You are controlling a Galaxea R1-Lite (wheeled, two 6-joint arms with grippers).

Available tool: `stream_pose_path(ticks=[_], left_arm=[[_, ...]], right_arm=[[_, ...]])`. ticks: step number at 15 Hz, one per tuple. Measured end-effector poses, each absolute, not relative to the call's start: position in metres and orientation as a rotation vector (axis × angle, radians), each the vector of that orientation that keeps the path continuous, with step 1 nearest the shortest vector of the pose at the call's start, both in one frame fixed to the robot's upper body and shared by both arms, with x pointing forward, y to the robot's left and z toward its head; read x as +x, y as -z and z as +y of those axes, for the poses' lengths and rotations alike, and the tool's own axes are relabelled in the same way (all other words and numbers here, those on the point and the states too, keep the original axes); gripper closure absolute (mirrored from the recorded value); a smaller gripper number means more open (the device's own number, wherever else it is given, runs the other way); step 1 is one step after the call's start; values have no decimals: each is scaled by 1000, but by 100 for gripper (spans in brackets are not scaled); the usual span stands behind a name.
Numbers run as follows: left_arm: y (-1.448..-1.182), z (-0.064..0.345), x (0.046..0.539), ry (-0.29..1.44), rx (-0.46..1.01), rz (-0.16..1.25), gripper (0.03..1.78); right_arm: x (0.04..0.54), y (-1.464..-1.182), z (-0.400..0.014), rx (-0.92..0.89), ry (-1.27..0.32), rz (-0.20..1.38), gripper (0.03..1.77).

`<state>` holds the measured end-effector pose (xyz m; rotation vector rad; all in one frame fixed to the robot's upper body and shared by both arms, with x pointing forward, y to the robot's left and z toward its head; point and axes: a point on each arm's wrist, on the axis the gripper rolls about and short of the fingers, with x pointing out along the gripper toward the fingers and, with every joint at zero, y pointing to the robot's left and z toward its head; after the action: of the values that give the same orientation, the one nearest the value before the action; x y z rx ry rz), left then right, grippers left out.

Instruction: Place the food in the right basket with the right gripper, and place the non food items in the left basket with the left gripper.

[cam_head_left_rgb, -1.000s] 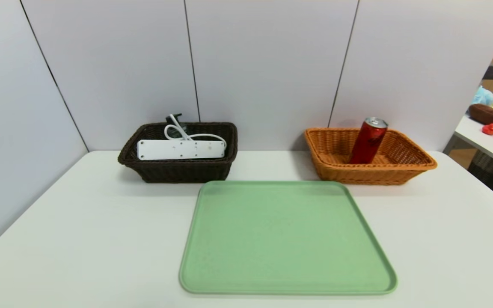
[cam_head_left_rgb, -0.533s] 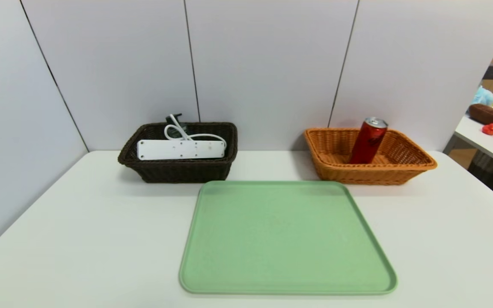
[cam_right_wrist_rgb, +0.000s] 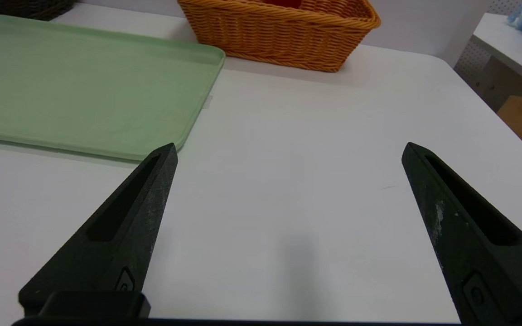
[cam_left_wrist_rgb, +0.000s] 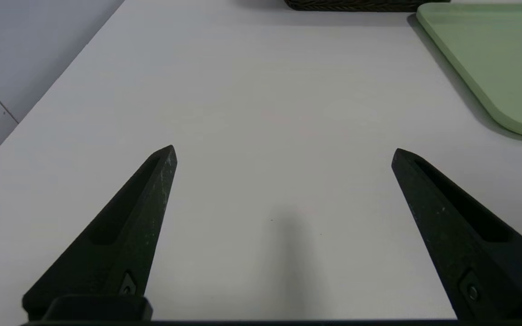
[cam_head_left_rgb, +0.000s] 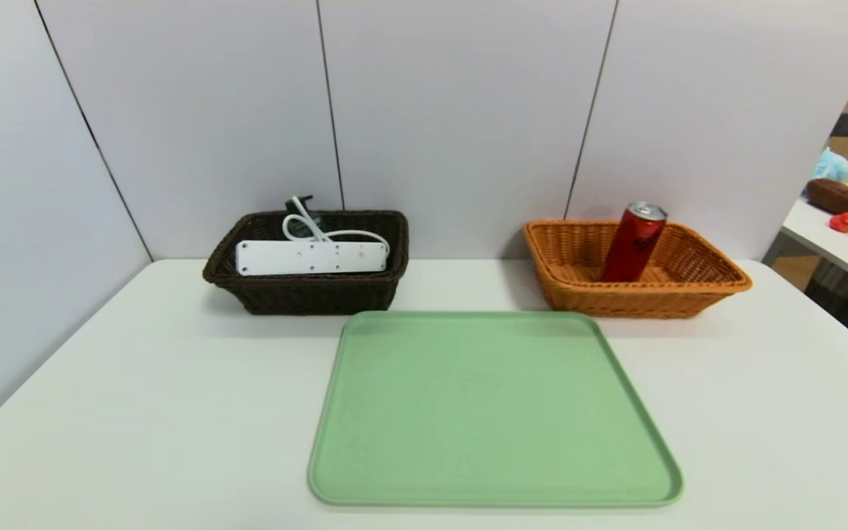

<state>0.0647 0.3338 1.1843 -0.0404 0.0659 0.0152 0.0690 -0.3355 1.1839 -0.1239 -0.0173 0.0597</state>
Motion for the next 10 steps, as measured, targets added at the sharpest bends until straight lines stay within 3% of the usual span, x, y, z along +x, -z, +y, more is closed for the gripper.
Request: stream_pose_path(ticks=[10], left_arm=[[-1184, 334, 65, -16, -47, 67, 12]], right_arm=[[69, -1183, -335, -57, -59, -11, 9]])
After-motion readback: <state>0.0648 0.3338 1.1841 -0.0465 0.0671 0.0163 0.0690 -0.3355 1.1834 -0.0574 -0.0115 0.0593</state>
